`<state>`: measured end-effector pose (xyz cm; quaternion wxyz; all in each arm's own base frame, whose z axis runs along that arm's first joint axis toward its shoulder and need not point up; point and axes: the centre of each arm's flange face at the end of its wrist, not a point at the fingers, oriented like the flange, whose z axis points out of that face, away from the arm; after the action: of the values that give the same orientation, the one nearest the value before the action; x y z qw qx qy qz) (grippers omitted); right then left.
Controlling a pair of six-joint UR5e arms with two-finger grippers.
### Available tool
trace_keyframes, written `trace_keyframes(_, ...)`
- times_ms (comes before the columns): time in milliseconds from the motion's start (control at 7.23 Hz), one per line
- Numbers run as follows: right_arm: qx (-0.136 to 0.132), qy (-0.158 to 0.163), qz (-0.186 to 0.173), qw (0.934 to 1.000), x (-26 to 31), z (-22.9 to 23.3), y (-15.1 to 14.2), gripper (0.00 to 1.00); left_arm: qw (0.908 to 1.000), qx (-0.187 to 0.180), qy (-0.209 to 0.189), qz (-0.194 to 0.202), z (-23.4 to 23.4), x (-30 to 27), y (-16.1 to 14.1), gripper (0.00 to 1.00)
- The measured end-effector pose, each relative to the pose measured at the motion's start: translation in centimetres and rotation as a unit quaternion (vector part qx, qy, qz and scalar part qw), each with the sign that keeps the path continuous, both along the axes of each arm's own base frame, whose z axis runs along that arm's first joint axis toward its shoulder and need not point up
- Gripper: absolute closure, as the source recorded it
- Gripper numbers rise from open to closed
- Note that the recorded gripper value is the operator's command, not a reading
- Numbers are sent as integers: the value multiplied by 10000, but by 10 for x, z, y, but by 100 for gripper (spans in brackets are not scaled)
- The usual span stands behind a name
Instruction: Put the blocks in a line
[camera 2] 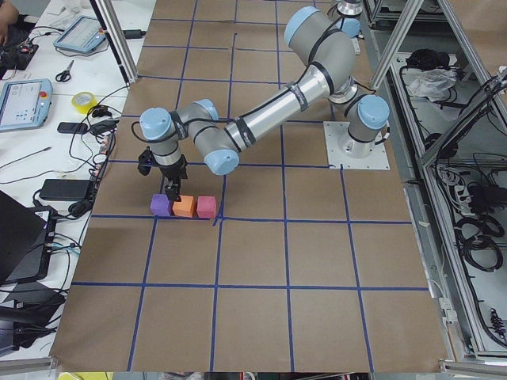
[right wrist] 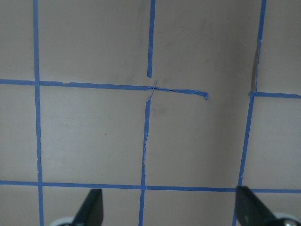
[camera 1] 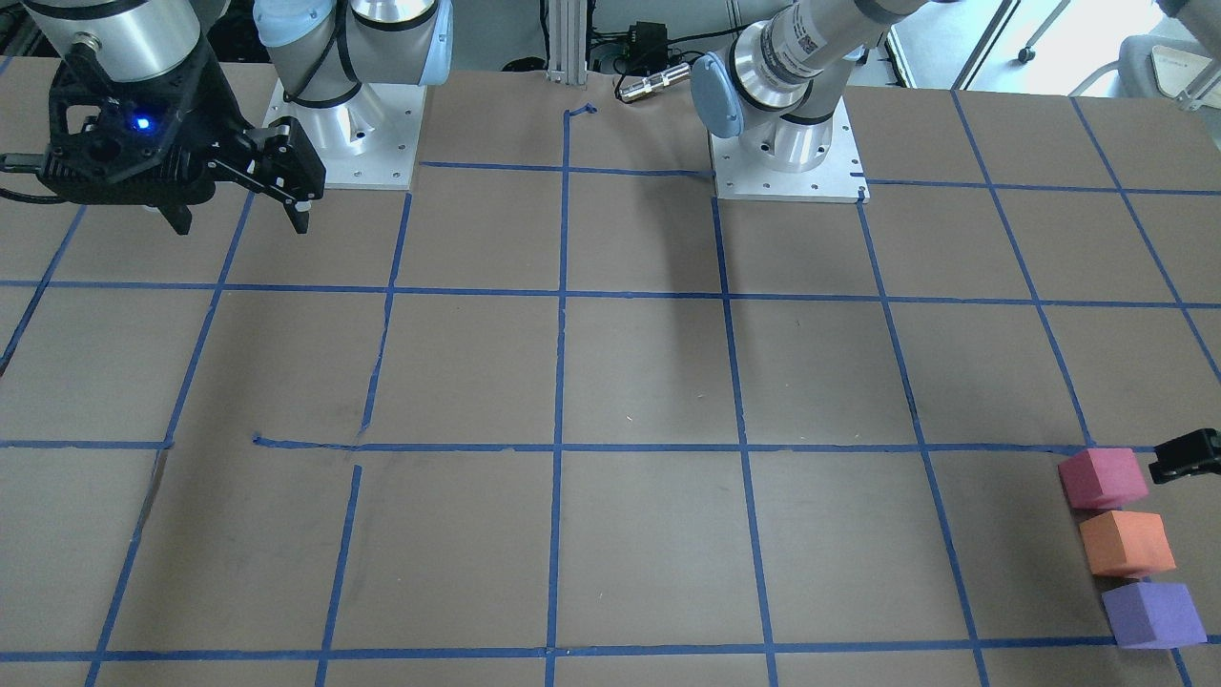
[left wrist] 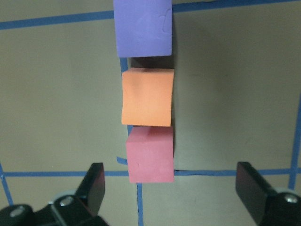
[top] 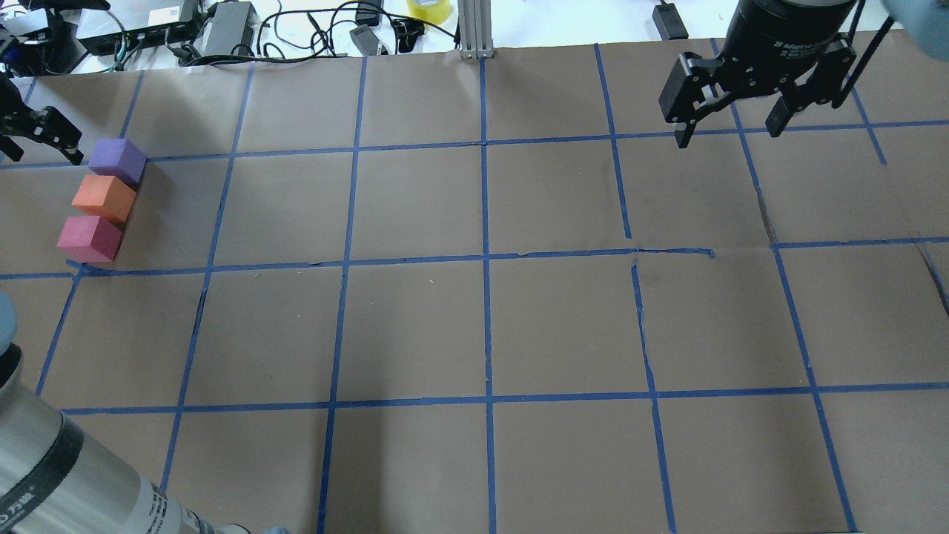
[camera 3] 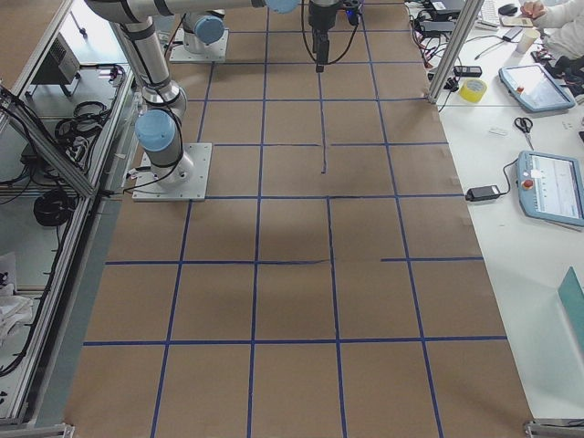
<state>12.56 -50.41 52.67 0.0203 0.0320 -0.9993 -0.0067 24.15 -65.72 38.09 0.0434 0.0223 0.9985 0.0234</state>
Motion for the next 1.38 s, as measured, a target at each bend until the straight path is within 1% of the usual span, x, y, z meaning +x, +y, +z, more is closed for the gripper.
trace_keyframes(138,-1,0,1,10000,0,0,0,0,9999,7,55,151,39,-40,18,0)
trace_keyframes(277,-1,0,3,10000,0,0,0,0,9991,-10,77,413,65,-86,37,0)
trace_keyframes(415,-1,0,6,10000,0,0,0,0,9978,-82,116,650,82,-134,55,0)
trace_keyframes(553,0,0,8,10000,0,0,0,0,9970,-198,162,733,97,-184,71,0)
trace_keyframes(830,6,0,9,10000,0,0,0,0,9977,-398,201,516,118,-276,99,0)
trace_keyframes(969,6,0,8,10000,0,0,0,0,9978,-402,220,482,118,-314,113,0)
trace_keyframes(1107,7,2,9,10000,0,0,0,0,9975,-406,233,524,118,-341,128,0)
trace_keyframes(1384,7,5,9,10000,0,0,0,0,9962,-524,255,645,130,-361,150,0)
